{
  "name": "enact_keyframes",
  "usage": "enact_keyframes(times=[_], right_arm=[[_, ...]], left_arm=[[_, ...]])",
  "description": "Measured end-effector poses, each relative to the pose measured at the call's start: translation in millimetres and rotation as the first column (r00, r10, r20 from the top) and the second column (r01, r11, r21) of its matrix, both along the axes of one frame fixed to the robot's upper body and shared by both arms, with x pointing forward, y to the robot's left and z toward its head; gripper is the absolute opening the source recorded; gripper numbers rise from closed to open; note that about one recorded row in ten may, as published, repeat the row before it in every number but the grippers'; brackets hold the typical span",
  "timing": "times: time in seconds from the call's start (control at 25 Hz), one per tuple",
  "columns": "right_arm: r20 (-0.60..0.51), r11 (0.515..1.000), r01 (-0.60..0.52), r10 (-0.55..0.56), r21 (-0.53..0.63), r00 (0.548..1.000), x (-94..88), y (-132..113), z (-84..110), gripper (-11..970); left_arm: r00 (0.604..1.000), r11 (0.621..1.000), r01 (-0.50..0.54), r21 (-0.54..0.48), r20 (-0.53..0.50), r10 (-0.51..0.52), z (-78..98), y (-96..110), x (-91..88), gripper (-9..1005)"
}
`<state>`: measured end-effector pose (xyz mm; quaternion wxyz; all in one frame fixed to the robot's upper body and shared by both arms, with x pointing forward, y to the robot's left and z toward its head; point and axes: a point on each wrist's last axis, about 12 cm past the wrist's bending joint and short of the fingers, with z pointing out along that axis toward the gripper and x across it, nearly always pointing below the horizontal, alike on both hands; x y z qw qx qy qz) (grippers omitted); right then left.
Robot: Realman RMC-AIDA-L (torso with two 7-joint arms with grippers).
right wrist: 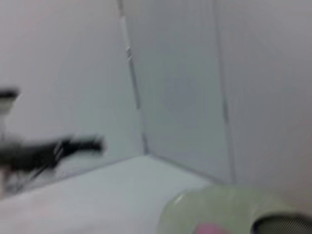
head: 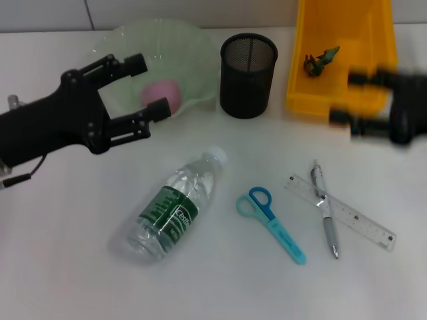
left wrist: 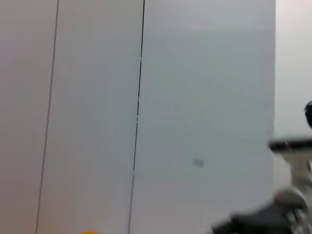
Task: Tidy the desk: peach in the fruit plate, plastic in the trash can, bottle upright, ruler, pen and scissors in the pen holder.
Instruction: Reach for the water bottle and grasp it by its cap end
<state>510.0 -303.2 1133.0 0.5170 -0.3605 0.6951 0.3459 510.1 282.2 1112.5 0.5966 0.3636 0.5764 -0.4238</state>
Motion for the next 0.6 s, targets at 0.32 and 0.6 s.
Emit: enact_keyframes(times=[0.32, 0.6], right_arm=[[-0.072, 0.997, 0.071, -0.069, 0.032, 0.995, -50.3, -33.1, -52.4, 783], [-0.096, 0.992, 0.125, -0.124, 0.009, 0.988, -59.6, -46.6, -60.6, 783]], left_arm=[[0.955, 0.96, -0.015, 0.279, -0.279, 0.097, 42.6, -42.8, 22.3, 822], [0.896, 0.839, -0.04, 0.543, -0.353, 0.271, 78.0, -116.3, 19.9, 821]])
